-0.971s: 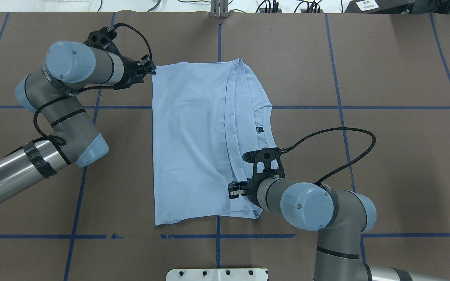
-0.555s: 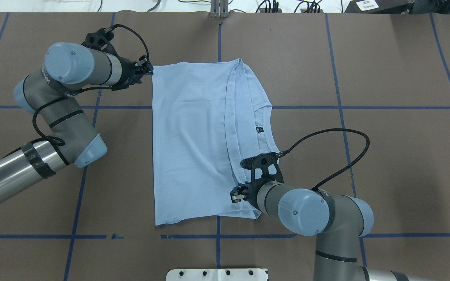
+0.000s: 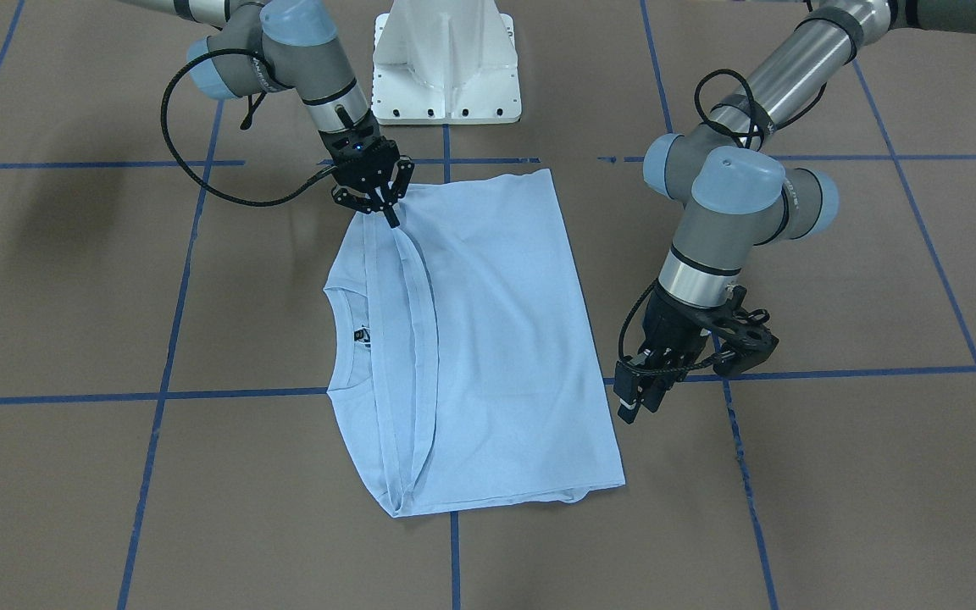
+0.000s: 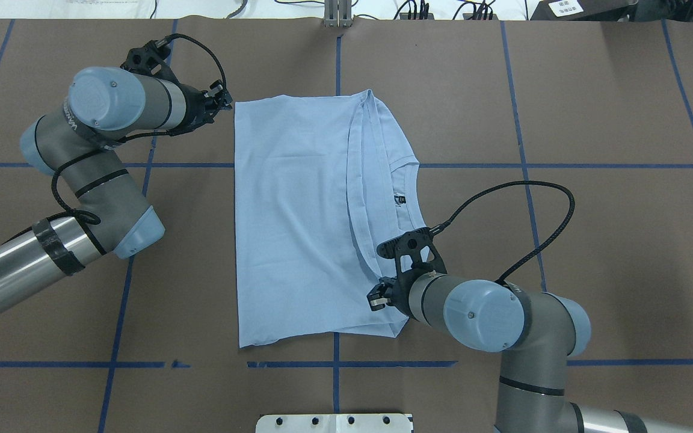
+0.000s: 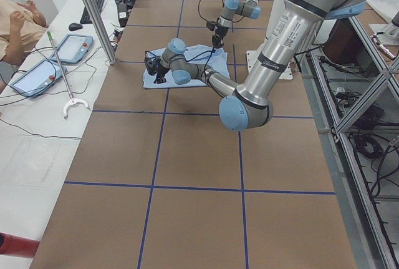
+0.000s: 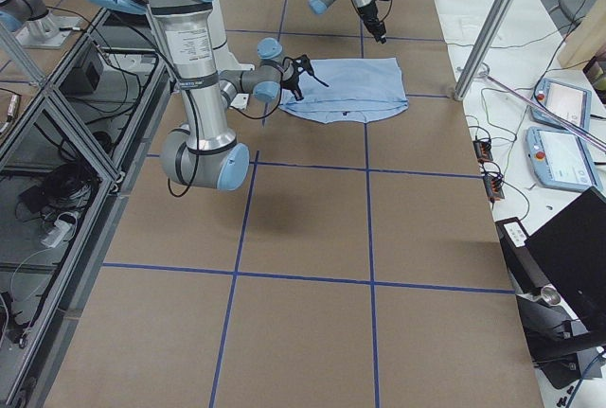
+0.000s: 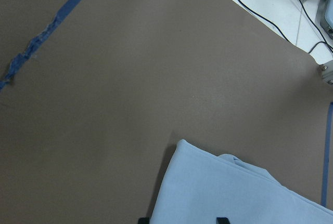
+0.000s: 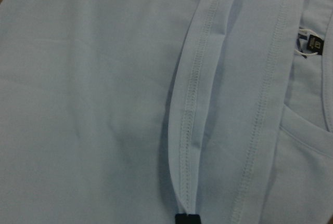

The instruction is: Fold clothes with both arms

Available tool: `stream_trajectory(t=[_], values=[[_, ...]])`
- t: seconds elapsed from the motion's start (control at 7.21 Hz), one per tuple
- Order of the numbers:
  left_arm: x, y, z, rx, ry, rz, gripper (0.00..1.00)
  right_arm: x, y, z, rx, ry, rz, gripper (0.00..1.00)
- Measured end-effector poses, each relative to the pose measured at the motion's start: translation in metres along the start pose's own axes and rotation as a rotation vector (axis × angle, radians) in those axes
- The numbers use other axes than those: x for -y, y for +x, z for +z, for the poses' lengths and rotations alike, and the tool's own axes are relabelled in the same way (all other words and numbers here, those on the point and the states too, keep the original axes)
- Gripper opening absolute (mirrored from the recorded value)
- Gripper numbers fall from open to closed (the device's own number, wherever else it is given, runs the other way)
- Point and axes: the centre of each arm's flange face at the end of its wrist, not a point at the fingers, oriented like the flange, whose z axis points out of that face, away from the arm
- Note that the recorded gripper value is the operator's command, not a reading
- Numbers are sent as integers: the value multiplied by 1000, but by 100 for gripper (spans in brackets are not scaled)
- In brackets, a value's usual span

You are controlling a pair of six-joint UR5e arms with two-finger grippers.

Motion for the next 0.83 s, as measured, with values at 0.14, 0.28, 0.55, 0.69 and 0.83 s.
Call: stream_trajectory(t=[0.14,0.28,0.55,0.69,0.83], values=[[-2,6,-4,-12,-2,-1,52,-11,21,-4,-20,-11,2,0],[-3,9,-6,-19,-5,-1,52,-19,35,-6,-41,-10,7,0],[-4,11,-7,-24,-6,-1,52,-23,37,-7,-51,-1,25,66],[-4,12,-8,-26,-7,0,52,-22,35,-10,-46,3,42,73],[-4,13,-9,-29,-7,0,52,-18,31,-16,-32,9,51,78]])
